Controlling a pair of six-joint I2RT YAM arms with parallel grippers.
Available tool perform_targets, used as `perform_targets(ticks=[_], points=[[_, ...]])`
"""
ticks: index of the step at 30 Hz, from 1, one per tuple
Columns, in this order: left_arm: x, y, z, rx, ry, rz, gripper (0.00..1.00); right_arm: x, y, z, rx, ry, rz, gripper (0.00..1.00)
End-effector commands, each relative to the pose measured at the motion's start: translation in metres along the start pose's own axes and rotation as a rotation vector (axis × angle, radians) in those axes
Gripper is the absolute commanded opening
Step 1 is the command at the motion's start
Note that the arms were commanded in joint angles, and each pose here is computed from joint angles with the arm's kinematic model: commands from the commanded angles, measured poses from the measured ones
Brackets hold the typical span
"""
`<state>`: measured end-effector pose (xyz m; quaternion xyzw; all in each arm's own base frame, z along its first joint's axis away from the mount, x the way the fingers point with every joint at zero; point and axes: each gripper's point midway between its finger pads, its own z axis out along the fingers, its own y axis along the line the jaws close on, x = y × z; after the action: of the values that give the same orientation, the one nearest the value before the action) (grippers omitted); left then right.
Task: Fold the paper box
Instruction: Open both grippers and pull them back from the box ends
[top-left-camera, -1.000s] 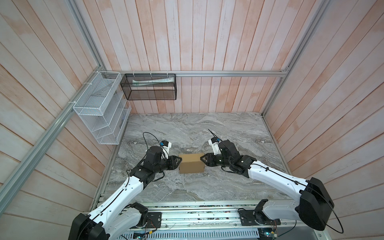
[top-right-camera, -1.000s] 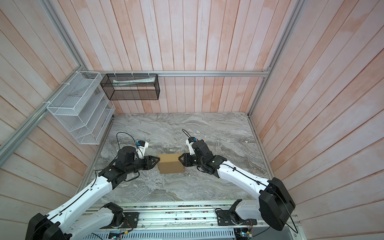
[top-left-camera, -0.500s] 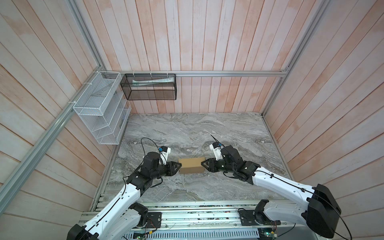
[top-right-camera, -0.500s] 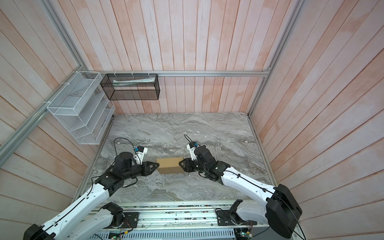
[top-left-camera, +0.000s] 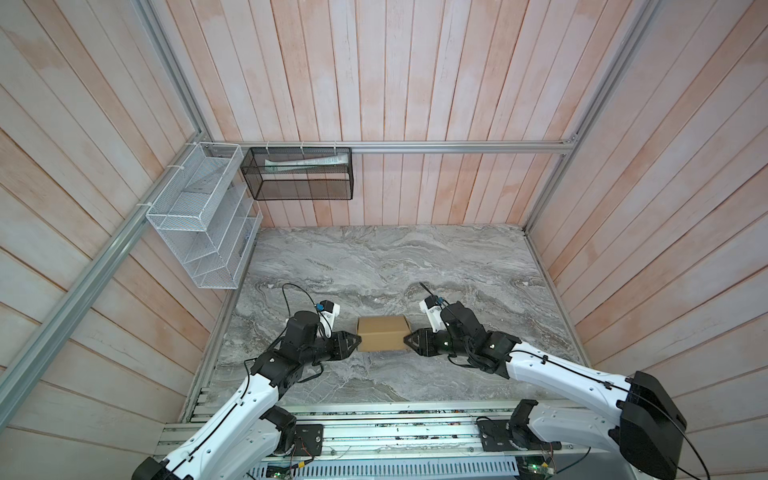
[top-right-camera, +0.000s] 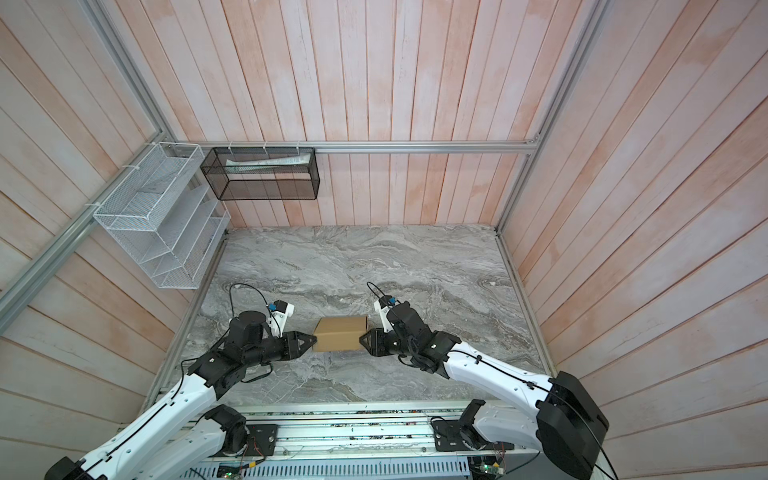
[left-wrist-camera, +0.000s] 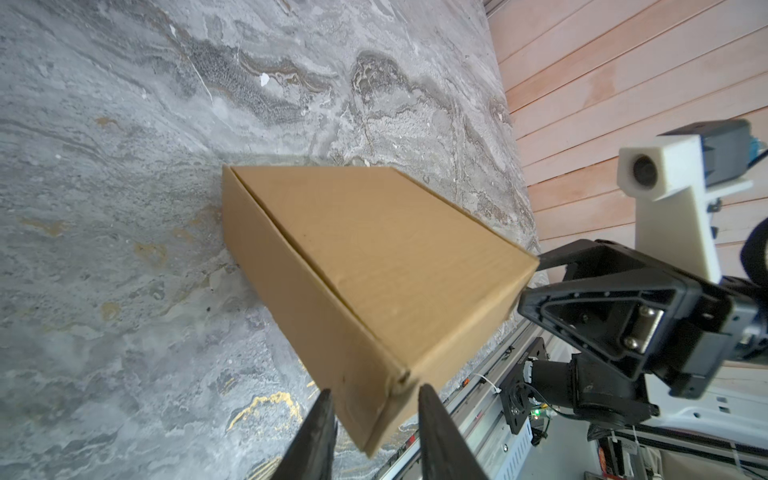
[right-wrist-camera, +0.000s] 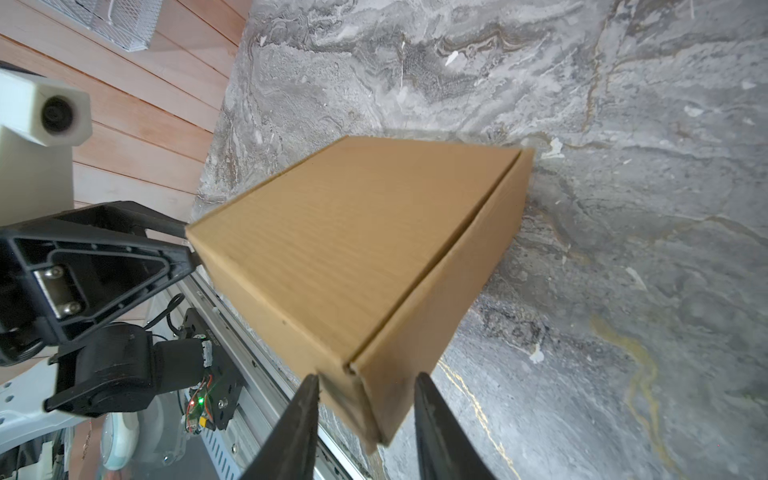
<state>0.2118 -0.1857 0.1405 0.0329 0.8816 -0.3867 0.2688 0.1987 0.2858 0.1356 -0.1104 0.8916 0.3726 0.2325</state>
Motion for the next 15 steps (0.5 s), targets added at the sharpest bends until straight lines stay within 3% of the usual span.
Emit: perform_targets(ticks=[1,11,15], points=[[0.008,0.004,0.001,-0.015,0.023,-0.011,0.35,0.005,-0.005,-0.001,0.027,0.005,0.009,0.39],[0.001,0.005,-0.006,-0.056,-0.005,-0.009,0.36,0.003,-0.002,-0.004,0.024,-0.022,-0.001,0.39],[-0.012,0.008,-0.014,-0.106,-0.064,-0.005,0.47,-0.013,-0.004,-0.016,0.043,-0.123,-0.003,0.40]])
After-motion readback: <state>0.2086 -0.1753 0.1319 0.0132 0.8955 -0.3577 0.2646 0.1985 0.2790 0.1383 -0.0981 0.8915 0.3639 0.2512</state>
